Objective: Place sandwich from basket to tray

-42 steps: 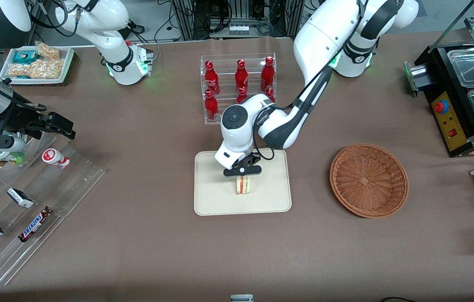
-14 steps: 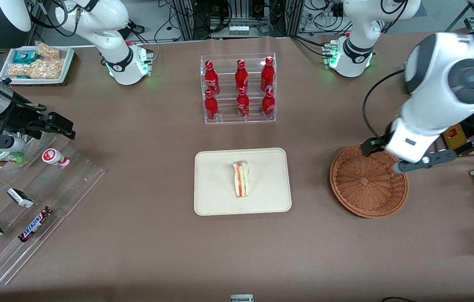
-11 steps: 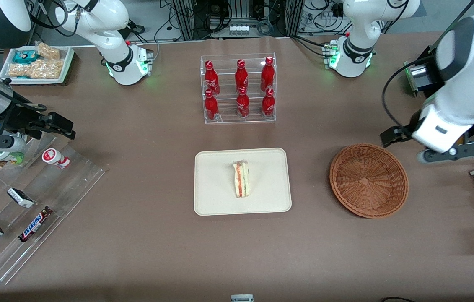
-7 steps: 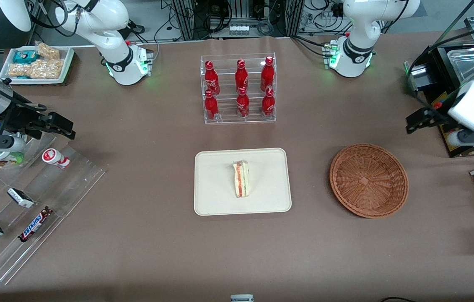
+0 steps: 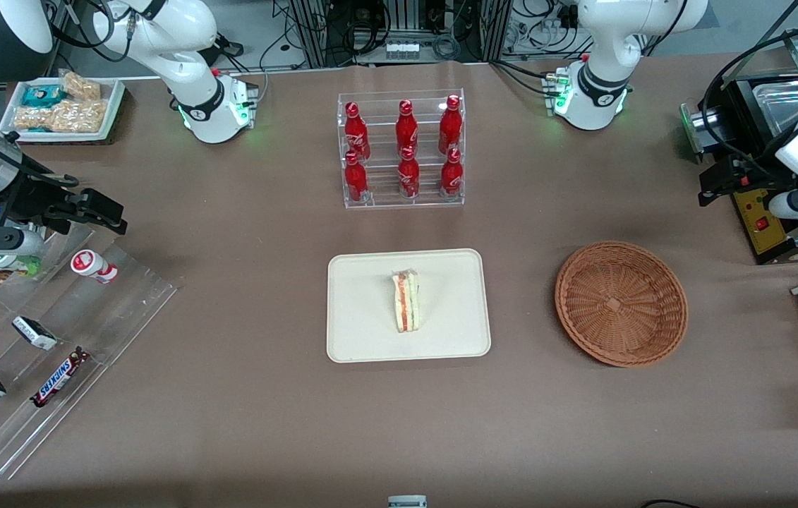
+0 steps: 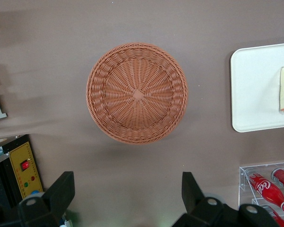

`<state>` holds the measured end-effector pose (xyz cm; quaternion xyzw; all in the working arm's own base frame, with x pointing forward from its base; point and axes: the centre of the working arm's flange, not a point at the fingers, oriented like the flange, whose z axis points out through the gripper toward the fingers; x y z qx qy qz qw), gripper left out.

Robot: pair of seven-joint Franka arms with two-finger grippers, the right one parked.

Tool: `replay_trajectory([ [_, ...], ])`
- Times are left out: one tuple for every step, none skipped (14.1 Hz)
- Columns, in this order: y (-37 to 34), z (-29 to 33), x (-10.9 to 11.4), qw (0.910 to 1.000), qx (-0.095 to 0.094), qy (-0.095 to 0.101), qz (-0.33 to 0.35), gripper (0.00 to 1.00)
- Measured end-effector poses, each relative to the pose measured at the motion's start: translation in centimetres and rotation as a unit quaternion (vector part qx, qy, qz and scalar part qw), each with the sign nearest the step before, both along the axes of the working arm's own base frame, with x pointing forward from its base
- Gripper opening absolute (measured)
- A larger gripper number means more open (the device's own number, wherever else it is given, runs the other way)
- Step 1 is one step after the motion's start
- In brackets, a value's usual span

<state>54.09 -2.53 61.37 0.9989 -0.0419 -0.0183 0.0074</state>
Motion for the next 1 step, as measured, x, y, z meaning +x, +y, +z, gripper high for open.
replay_trajectory([
  [-0.03,-0.12,0.01,1.0000,0.000,0.001,0.000,1.00],
])
